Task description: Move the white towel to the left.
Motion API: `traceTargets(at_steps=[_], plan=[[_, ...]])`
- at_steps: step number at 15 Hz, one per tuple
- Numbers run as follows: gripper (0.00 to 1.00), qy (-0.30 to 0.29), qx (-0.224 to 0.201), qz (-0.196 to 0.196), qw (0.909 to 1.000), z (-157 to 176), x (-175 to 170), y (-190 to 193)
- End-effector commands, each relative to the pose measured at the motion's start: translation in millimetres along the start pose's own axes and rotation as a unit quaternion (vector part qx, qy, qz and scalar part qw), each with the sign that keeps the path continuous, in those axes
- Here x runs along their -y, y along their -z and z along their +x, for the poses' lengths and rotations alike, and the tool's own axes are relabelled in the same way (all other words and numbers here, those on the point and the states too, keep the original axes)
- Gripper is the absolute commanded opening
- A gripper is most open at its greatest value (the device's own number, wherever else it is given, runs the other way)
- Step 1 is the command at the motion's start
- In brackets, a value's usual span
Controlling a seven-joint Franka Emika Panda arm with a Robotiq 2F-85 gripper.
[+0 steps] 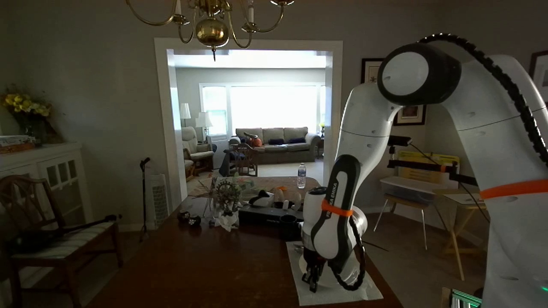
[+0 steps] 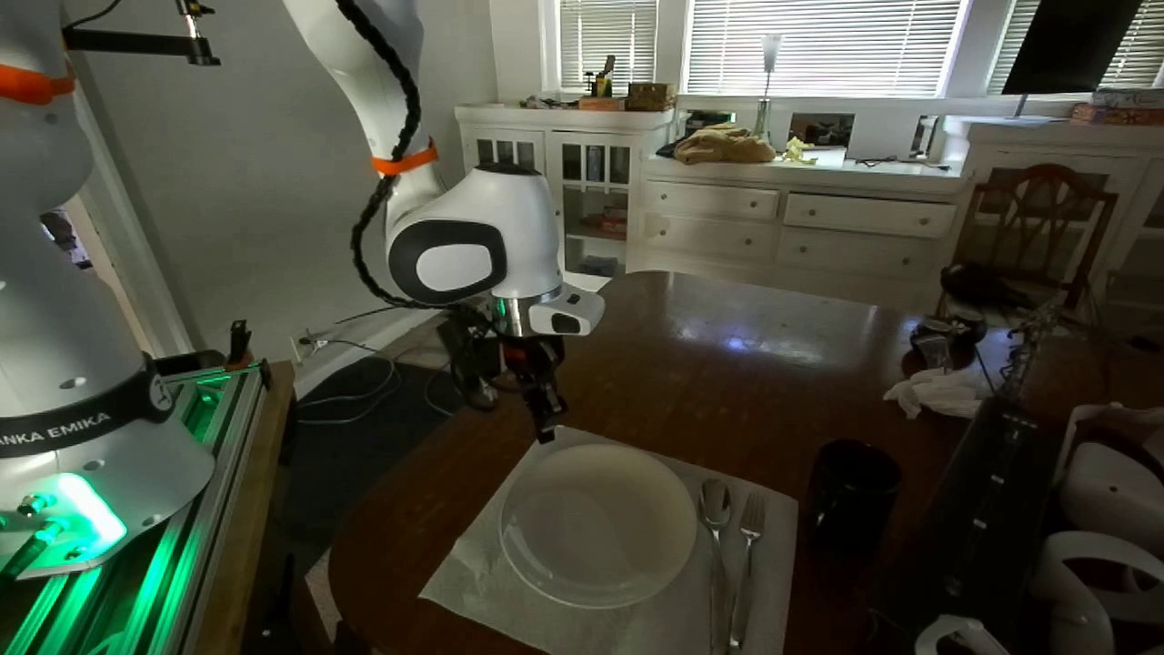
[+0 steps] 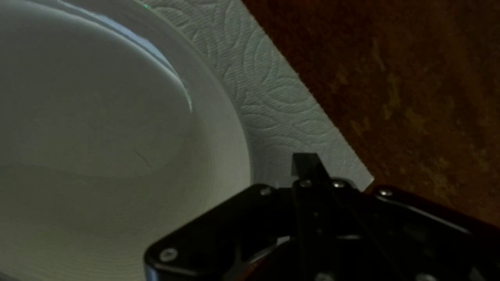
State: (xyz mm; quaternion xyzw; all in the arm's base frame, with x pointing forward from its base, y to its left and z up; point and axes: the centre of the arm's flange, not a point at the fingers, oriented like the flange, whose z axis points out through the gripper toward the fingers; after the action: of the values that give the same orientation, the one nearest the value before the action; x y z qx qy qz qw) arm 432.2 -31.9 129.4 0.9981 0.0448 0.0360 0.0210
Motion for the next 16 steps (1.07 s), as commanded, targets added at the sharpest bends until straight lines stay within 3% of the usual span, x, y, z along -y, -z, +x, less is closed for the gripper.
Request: traceTargets(at_steps=[1,7,12,16], plan=[[0.0,-0.011,-0.006,-0.001,0.9999,14.6,2.4,-20.4],[0.0,-0.025,-0.006,-0.003,0.9997,24.9,6.9,-38.0],[0.0,-0.057,0.0,0.041,0.9975,34.0,26.9,-34.3],[0.0,-0.105,-0.009,0.085,0.9908,49.7,46.5,-30.3]])
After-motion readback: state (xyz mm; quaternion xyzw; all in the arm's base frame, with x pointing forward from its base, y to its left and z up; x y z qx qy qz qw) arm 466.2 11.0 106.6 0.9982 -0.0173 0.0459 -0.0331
